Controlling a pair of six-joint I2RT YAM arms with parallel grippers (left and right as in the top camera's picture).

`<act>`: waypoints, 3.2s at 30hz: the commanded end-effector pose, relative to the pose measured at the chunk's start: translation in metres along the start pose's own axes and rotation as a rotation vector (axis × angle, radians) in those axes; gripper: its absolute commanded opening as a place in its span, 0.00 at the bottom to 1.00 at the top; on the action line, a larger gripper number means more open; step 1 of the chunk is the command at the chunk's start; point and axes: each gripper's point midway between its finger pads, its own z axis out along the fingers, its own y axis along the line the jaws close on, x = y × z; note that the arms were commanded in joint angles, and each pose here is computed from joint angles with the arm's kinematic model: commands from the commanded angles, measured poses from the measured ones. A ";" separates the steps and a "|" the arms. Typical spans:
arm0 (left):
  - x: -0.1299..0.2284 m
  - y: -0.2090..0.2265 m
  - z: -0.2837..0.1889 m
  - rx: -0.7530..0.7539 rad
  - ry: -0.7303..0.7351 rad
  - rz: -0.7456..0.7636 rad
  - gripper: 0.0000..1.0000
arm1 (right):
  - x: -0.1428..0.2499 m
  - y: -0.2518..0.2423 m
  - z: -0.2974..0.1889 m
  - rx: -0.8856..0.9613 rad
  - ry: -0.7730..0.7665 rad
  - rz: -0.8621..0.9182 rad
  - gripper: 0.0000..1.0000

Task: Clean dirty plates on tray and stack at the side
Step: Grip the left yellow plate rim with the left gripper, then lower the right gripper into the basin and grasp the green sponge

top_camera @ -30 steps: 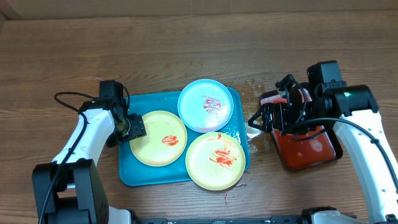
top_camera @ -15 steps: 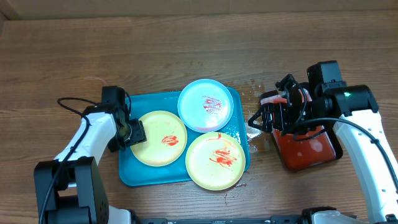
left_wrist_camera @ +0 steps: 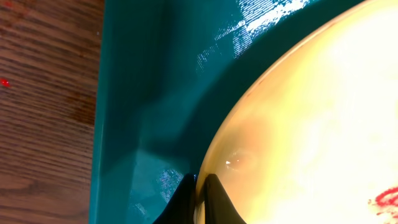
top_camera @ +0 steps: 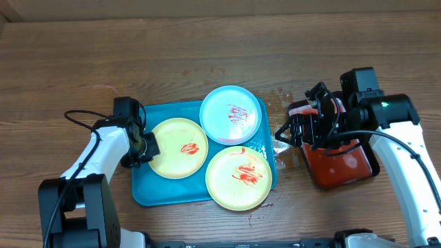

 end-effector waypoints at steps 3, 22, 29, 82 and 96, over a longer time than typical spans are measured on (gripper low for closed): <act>0.000 0.006 0.005 -0.027 0.002 -0.045 0.04 | -0.007 0.006 -0.008 -0.006 -0.039 -0.024 1.00; -0.001 0.010 0.004 -0.049 -0.005 -0.024 0.04 | -0.013 -0.155 0.042 0.597 -0.140 0.517 1.00; -0.001 0.009 0.004 -0.047 -0.005 -0.024 0.04 | -0.054 -0.160 0.047 0.559 -0.279 0.470 1.00; -0.002 0.008 0.004 -0.038 -0.010 -0.025 0.04 | -0.058 -0.208 0.041 0.773 -0.262 0.669 0.59; -0.002 0.008 0.004 -0.039 -0.008 -0.025 0.04 | -0.045 -0.209 0.054 0.737 -0.234 0.715 0.44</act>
